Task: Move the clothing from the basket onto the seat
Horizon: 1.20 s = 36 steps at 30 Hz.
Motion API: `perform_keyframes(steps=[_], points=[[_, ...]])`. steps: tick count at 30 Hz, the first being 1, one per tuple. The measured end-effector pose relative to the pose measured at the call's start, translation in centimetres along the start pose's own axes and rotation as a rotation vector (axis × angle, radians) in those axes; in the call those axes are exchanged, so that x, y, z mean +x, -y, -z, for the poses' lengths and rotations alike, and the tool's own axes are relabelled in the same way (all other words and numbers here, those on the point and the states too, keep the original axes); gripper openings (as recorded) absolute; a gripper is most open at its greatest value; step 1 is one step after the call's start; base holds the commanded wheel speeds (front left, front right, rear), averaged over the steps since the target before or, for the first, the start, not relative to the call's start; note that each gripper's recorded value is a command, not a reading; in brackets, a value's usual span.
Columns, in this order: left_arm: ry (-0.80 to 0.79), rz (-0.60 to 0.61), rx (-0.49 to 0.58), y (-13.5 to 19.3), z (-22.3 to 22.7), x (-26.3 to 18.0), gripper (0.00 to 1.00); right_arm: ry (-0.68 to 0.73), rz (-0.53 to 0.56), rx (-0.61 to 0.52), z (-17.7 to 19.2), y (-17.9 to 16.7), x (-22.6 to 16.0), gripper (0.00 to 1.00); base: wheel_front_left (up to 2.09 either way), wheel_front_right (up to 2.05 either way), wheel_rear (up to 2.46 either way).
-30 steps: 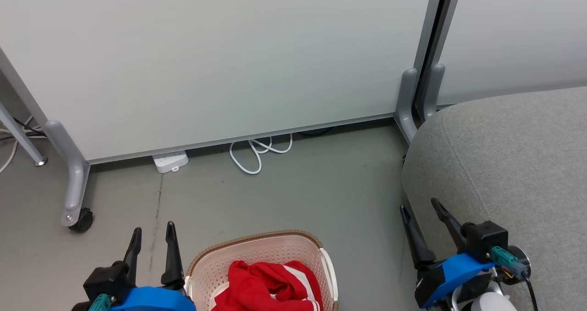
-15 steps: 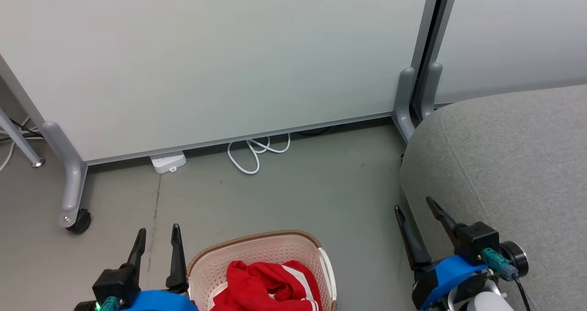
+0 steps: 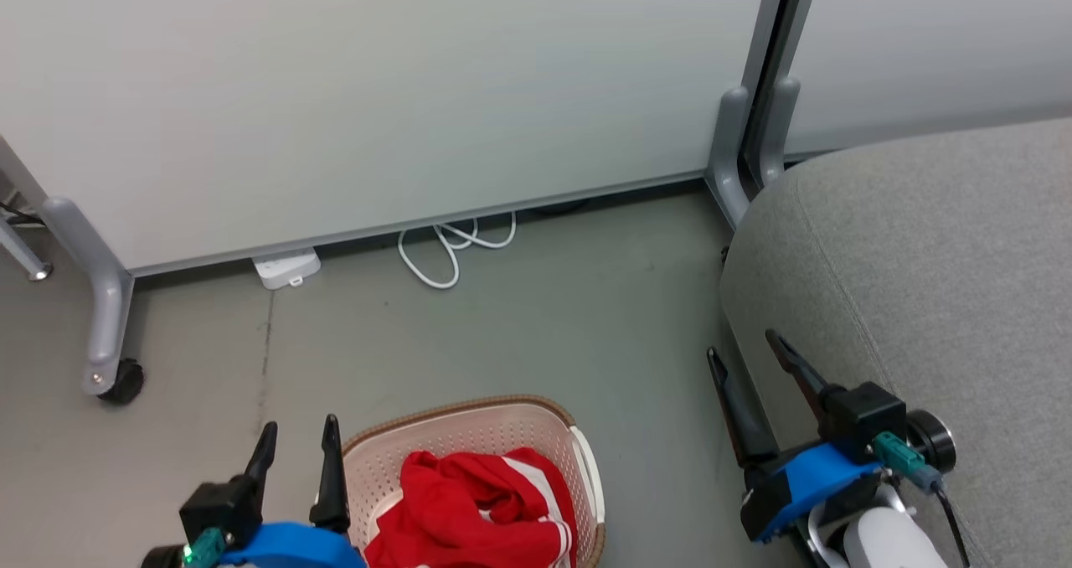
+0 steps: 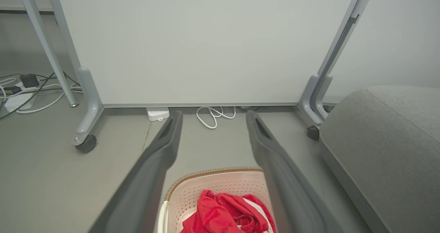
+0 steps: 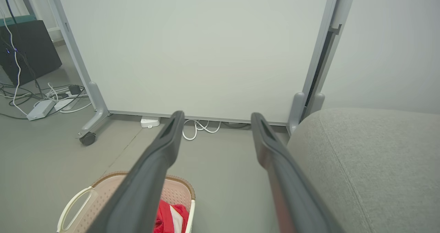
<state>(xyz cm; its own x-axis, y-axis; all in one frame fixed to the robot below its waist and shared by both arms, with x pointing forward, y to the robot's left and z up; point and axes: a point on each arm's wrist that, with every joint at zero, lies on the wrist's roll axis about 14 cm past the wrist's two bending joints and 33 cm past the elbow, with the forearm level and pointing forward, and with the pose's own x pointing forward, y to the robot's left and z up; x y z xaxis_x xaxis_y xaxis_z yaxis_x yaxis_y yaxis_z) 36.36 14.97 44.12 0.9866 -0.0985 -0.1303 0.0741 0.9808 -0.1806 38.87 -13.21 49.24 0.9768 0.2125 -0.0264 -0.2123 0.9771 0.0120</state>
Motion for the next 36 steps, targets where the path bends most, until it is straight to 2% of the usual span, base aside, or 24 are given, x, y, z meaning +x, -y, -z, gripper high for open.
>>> perform_keyframes(steps=[7, 13, 18, 24, 28, 31, 36], points=[[-0.17, 0.089, 0.026, 1.1, 3.4, 4.7, 1.0, 0.02, 0.007, -0.003, -0.2, 1.1, 3.2, 1.0, 0.0, 0.0, 0.0], [-0.406, 0.169, 0.072, 1.7, 9.7, 8.5, 1.0, 0.019, 0.008, 0.007, 1.1, 2.2, 6.7, 1.0, 0.0, 0.0, 0.0], [-0.575, 0.18, 0.061, 1.4, 15.3, 11.6, 1.0, -0.012, 0.011, 0.021, 3.8, 3.2, 9.0, 1.0, 0.0, 0.0, 0.0], [-0.855, 0.179, 0.028, 1.4, 24.1, 11.6, 1.0, -0.09, 0.003, 0.05, 8.5, 3.7, 10.4, 1.0, 0.0, 0.0, 0.0], [-1.038, 0.162, 0.002, 1.7, 29.2, 10.1, 1.0, -0.152, 0.013, 0.061, 11.5, 4.2, 10.4, 1.0, 0.0, 0.0, 0.0], [-1.141, 0.135, 0.002, 1.5, 32.0, 9.0, 1.0, -0.186, 0.026, 0.068, 13.1, 4.8, 10.2, 1.0, 0.0, 0.0, 0.0], [-1.223, 0.097, 0.031, 1.0, 34.7, 8.3, 1.0, -0.222, 0.043, 0.084, 14.7, 5.4, 10.0, 1.0, 0.0, 0.0, 0.0]])
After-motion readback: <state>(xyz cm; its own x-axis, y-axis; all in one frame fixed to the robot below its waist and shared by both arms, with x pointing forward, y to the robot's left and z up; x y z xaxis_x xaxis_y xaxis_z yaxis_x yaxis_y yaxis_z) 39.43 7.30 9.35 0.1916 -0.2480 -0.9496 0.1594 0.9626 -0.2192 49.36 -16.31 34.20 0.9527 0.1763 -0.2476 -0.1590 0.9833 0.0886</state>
